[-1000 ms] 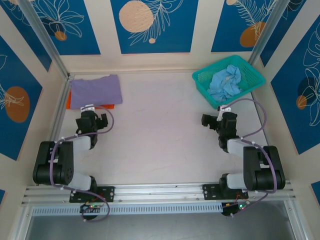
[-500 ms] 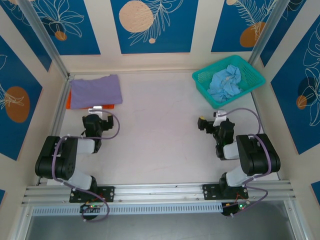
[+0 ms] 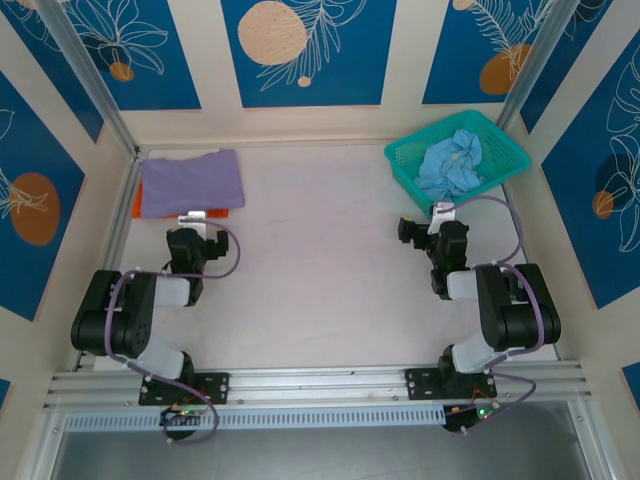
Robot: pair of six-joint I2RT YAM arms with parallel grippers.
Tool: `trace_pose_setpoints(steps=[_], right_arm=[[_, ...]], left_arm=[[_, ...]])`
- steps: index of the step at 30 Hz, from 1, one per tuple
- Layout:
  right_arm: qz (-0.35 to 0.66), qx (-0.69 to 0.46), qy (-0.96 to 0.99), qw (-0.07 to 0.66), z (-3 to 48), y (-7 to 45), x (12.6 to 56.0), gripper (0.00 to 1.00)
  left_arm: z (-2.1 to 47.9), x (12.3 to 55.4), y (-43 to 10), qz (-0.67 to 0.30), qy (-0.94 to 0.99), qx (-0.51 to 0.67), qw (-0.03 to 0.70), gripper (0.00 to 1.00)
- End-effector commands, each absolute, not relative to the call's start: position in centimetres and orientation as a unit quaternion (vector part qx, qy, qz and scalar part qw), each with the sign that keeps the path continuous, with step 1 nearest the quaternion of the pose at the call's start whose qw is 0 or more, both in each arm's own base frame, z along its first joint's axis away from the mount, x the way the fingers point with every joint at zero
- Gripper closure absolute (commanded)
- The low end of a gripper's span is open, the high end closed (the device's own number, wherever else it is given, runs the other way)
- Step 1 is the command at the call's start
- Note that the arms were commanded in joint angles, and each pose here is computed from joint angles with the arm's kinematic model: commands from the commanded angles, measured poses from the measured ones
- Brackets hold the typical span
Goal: Fold and stack the t-shirts
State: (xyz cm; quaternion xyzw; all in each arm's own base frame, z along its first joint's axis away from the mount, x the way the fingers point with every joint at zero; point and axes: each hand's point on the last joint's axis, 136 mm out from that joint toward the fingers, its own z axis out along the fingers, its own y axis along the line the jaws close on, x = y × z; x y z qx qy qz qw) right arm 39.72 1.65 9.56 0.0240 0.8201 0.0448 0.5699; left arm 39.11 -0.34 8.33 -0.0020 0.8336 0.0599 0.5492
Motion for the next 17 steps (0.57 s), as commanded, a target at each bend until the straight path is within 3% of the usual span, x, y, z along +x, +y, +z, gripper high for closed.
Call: trace_pose_setpoints(steps=[1,17], right_arm=[[0.033,0.03,0.821,0.57,9.43,1.19,39.58,0.01],[0.048,0.029,0.821,0.568,9.46,1.17,39.55,0.01]], left_arm=[[8.96,39.25,-0.57,0.053,0.824,0.003,0.564,0.0],[8.98,39.26,-0.55,0.053,0.824,0.003,0.564,0.0]])
